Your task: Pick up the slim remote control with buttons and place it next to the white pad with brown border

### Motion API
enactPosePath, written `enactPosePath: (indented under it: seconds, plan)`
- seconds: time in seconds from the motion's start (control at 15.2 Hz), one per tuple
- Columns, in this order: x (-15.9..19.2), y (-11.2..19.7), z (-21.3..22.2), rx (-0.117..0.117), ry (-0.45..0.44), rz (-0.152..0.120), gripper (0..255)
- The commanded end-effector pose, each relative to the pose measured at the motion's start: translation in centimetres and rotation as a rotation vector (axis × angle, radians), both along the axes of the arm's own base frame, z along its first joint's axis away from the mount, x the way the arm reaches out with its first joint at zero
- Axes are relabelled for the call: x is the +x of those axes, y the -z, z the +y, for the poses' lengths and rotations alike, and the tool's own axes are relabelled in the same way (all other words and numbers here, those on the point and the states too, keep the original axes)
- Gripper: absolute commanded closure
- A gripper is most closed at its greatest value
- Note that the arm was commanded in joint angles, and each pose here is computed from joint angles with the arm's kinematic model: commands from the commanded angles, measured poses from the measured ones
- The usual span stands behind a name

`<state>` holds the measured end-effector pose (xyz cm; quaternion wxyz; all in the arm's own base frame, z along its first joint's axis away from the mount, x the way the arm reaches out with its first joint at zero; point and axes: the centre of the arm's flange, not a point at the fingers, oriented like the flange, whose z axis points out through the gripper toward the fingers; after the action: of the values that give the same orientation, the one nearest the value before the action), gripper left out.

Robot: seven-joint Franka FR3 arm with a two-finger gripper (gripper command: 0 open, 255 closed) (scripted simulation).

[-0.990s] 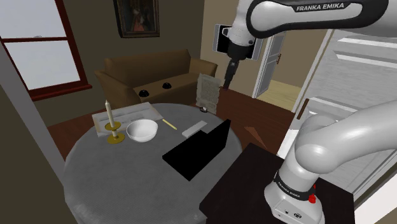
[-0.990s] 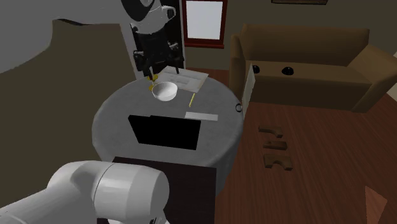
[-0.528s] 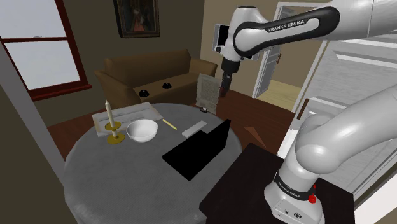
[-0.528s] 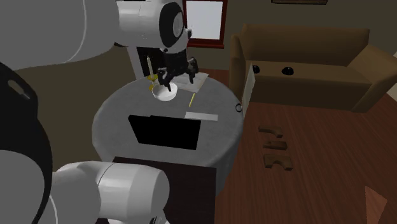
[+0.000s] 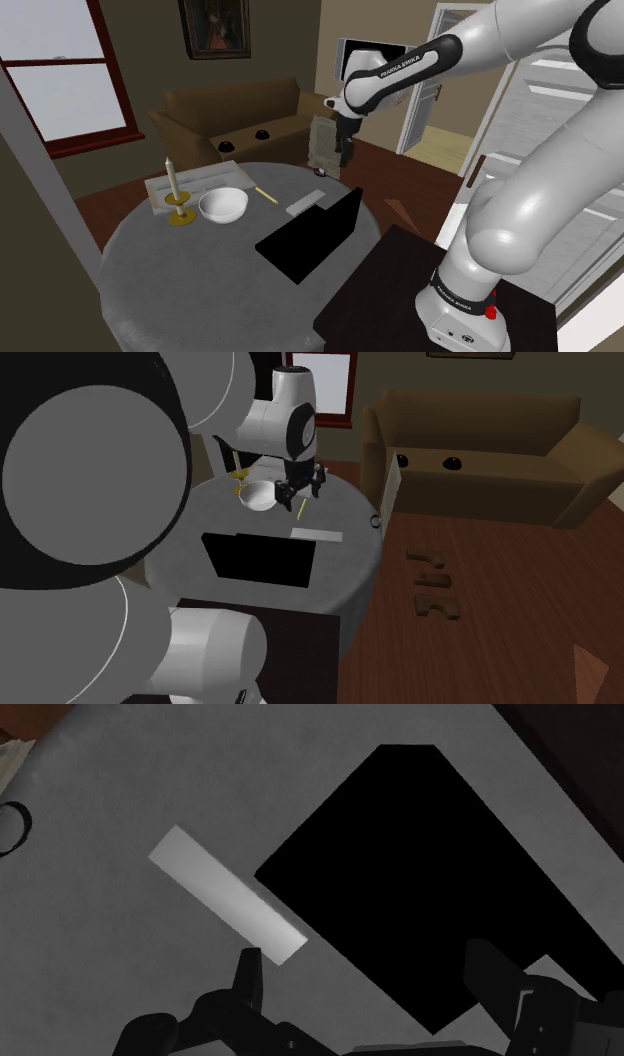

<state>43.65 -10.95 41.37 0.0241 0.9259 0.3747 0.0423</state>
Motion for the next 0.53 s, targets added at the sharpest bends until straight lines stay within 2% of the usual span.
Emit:
enactPosePath:
  seconds: [0.0, 0.46]
  plan:
    - [1.6, 2.3, -1.1, -0.003, -0.057, 0.010, 0]
    - [6.9, 9.8, -3.6, -0.005, -0.245, 0.047, 0]
